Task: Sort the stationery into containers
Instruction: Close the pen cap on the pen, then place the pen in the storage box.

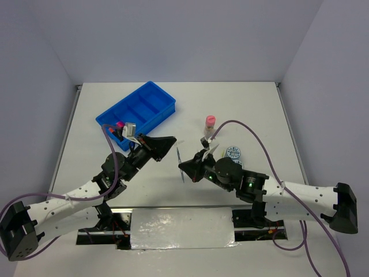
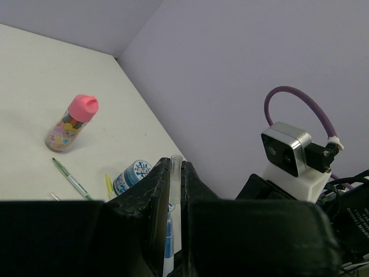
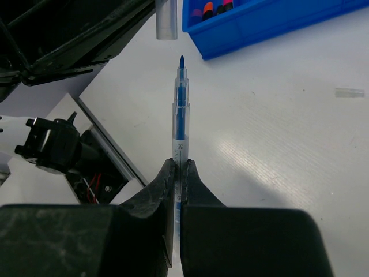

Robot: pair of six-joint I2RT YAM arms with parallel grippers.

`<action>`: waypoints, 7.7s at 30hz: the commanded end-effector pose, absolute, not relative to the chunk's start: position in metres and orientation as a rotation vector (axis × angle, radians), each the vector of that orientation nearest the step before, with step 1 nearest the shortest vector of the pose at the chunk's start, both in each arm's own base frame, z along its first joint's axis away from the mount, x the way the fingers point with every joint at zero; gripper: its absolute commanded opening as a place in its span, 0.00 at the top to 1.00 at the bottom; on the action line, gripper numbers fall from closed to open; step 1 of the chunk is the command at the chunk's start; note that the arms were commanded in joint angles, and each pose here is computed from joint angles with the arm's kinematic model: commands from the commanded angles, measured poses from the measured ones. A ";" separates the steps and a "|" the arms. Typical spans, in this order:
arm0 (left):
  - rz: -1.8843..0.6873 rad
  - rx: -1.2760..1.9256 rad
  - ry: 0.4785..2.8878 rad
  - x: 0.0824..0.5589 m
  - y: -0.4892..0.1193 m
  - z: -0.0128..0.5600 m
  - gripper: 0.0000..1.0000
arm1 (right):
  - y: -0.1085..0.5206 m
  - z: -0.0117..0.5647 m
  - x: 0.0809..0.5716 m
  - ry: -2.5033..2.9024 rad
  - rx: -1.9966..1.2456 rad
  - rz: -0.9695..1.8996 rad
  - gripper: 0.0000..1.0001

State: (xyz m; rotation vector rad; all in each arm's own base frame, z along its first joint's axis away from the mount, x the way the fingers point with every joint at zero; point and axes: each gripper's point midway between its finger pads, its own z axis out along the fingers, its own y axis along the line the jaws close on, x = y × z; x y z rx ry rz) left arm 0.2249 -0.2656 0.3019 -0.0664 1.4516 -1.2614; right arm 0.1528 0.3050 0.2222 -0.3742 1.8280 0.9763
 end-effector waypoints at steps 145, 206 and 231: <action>-1.244 0.372 1.318 0.185 -0.281 0.374 0.89 | 0.332 0.331 0.145 1.506 -0.574 1.041 1.00; -0.407 -0.371 1.901 0.309 -0.144 0.270 1.00 | 0.283 0.298 0.194 1.719 -0.384 0.807 0.00; -0.012 -0.968 1.849 0.443 0.021 0.196 1.00 | 0.239 0.253 0.184 1.767 -0.322 0.782 0.00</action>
